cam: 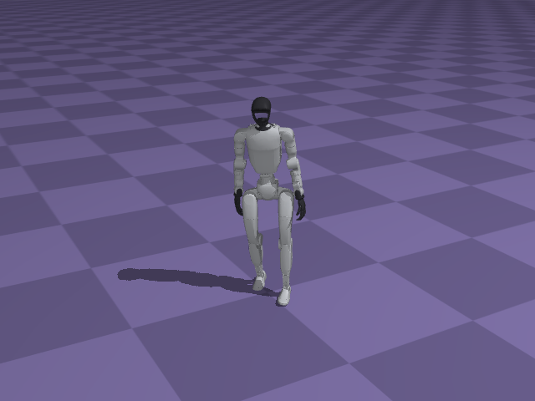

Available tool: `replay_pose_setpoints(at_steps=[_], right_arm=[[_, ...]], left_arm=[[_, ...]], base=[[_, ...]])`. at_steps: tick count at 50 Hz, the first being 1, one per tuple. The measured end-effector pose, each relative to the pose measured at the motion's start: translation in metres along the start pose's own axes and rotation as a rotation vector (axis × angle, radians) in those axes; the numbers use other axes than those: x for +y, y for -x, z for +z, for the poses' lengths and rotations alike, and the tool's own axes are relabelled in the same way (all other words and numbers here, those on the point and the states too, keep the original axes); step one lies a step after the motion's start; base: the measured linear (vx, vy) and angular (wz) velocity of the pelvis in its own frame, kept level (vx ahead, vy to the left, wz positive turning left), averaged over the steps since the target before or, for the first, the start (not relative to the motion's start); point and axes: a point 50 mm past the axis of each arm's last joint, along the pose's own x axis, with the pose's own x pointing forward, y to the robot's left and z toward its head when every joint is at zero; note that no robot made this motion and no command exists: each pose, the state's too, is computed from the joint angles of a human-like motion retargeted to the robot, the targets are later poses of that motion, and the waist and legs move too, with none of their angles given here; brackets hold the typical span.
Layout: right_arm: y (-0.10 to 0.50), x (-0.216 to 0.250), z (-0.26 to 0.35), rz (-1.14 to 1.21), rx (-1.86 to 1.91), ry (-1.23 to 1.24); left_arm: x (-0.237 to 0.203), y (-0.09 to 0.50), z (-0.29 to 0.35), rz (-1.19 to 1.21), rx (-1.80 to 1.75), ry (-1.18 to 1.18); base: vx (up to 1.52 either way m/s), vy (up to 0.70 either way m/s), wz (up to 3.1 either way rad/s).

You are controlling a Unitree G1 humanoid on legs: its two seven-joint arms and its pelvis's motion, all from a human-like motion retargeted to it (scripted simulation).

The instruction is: Upper body actions

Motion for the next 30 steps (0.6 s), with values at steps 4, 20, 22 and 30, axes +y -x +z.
replay_pose_setpoints(at_steps=[4,20,22,30], right_arm=[[0.0,-0.012,-0.011,-0.048,0.034,0.067],[0.008,0.008,-0.06,0.002,0.204,0.096],[0.008,0.01,-0.062,0.008,0.206,0.102],[0.006,0.004,-0.054,-0.015,0.163,0.052]], left_arm=[[-0.01,0.004,-0.011,0.01,0.002,0.077],[0.014,0.013,-0.065,0.117,0.21,0.241],[0.009,0.014,-0.067,0.11,0.215,0.249],[-0.021,0.022,-0.08,0.047,0.283,0.255]], base=[[-0.09,0.04,2.54],[0.08,0.13,3.22],[0.25,0.21,2.26],[0.3,0.27,1.42]])
